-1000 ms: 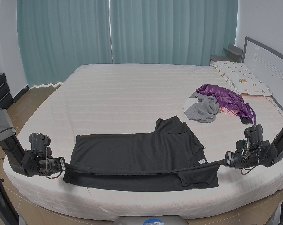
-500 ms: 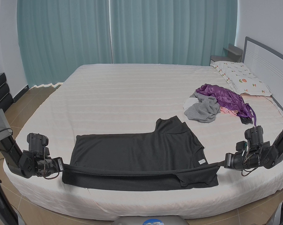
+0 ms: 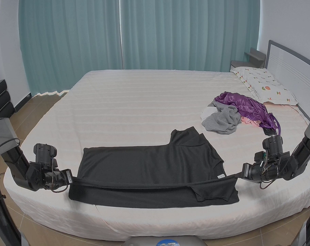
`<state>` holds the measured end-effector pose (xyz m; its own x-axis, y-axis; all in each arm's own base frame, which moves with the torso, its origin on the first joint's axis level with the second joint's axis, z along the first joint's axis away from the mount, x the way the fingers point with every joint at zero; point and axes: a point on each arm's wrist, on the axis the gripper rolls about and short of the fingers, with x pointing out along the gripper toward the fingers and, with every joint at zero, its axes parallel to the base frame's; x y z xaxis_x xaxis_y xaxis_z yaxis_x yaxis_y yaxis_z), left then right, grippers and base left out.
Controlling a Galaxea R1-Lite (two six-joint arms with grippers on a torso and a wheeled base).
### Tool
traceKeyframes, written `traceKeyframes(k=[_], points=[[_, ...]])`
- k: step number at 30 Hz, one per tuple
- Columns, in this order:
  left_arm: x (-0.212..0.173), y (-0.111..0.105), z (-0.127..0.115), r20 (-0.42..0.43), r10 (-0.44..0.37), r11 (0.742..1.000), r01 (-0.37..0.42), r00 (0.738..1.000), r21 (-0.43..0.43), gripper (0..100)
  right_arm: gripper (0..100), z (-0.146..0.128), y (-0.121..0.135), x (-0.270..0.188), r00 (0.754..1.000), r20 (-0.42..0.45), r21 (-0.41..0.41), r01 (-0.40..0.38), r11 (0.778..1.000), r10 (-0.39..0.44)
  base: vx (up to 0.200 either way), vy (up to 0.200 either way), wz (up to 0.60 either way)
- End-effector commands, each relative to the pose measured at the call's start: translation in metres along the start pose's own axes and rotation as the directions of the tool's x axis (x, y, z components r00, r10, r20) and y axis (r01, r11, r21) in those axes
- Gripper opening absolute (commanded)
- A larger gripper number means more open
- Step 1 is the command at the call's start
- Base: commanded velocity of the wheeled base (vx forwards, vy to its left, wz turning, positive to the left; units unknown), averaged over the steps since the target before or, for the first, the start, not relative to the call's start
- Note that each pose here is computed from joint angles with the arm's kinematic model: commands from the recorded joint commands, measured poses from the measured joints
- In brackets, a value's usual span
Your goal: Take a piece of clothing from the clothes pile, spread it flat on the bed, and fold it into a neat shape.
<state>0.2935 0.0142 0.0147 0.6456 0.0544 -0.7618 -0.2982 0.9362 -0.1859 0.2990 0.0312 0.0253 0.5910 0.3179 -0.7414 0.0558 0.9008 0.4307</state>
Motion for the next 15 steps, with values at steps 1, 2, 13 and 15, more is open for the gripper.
traceKeyframes(k=[1, 2, 13, 15], points=[[0.023, -0.002, -0.002, -0.033, 0.004, 1.000, -0.003, 0.999, 0.003, 0, 0, 0.006, -0.003, 0.022, 1.000, -0.012, 0.028, 0.006, 1.000, -0.006, 0.000, 0.000, 0.00], [0.026, -0.003, -0.001, -0.033, 0.002, 1.000, -0.002, 0.999, 0.002, 0, 0, 0.008, -0.004, 0.025, 1.000, -0.013, 0.028, 0.007, 1.000, -0.006, 0.000, 0.000, 0.00], [0.052, -0.007, 0.002, -0.041, -0.001, 0.999, 0.000, 0.999, -0.040, 0, 0, 0.010, -0.007, 0.048, 0.999, -0.033, 0.032, 0.010, 0.999, -0.009, 0.000, 0.000, 0.00], [0.055, -0.010, 0.001, -0.042, -0.005, 0.999, 0.003, 0.999, -0.048, 0, 0, 0.010, -0.007, 0.050, 0.999, -0.036, 0.031, 0.009, 0.999, -0.007, 0.000, 0.000, 0.00]])
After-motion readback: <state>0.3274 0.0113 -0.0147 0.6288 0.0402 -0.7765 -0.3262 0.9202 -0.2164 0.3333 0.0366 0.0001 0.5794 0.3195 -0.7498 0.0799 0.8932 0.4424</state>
